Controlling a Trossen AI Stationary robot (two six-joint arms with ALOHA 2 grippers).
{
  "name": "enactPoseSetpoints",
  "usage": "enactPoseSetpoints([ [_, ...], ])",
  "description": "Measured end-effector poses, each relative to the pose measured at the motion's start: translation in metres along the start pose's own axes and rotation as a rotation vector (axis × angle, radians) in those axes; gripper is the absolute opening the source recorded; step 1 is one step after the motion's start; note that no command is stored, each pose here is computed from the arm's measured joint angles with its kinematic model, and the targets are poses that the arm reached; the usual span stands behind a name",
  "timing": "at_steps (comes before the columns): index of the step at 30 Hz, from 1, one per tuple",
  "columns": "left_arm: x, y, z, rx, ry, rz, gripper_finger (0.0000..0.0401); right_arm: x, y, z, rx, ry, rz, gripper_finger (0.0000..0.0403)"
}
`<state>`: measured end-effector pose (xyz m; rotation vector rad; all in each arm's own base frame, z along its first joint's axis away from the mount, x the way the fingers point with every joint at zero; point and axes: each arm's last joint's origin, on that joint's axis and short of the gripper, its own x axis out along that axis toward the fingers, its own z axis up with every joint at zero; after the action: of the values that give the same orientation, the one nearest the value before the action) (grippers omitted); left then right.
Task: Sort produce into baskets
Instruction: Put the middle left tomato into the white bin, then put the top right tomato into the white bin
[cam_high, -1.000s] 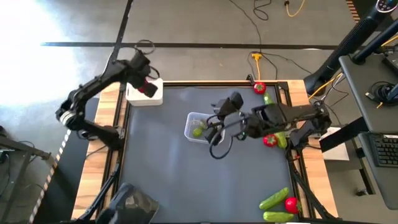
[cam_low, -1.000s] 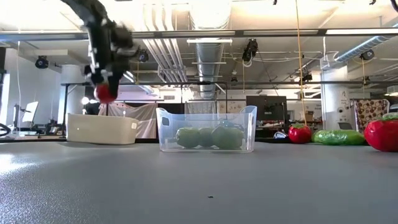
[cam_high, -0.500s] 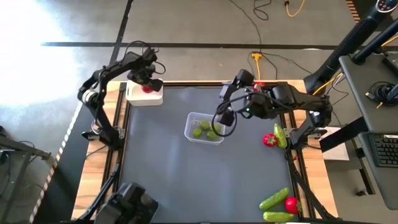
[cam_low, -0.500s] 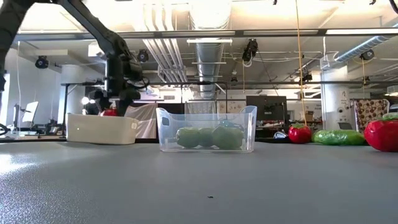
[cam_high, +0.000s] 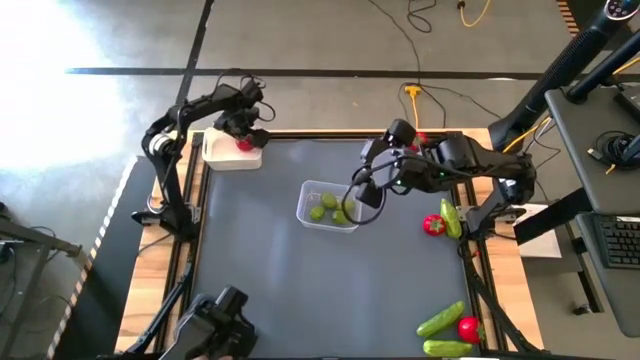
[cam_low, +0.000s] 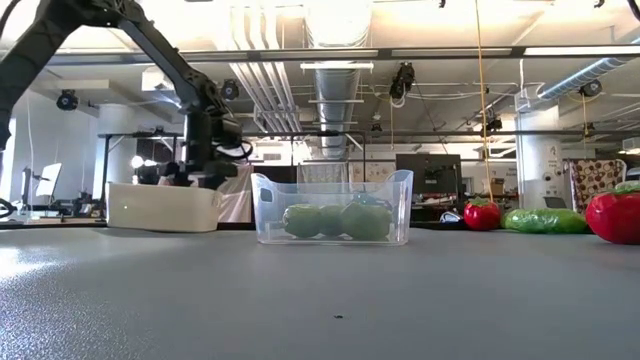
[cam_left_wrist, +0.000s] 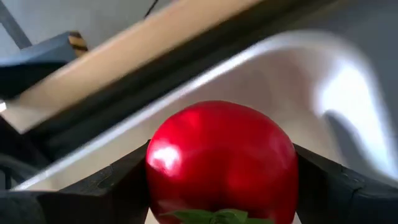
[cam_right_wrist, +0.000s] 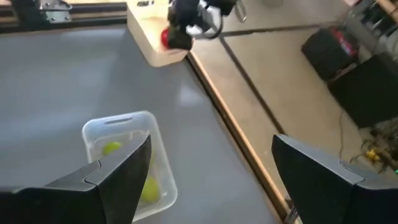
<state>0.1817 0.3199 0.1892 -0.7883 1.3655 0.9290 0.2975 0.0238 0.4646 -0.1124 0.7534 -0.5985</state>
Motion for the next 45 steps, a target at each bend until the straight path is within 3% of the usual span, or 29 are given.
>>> enactPoseSetpoints([
  [16,0.01,-0.002,0.014,-0.006,0.007,-0.013,0.0317,-0.024,0.03,-0.019,0.132,0.046,0.063,0.0325],
  [28,-0.017,-0.001,0.011,0.026,-0.047,-0.032,0.0347,-0.006,0.021,-0.019,0.213,0.052,-0.051,0.0325],
  [36,-0.072,0.0,-0.009,0.039,-0.171,-0.1,0.0347,0.036,-0.012,-0.023,0.404,0.154,-0.233,0.0325],
  [41,-0.112,-0.007,-0.031,0.067,-0.283,-0.122,0.0347,0.078,-0.043,-0.036,0.491,0.313,-0.308,0.0325],
  [45,-0.142,-0.018,-0.051,0.106,-0.374,-0.14,0.0347,0.115,-0.074,-0.056,0.556,0.434,-0.437,0.0325],
])
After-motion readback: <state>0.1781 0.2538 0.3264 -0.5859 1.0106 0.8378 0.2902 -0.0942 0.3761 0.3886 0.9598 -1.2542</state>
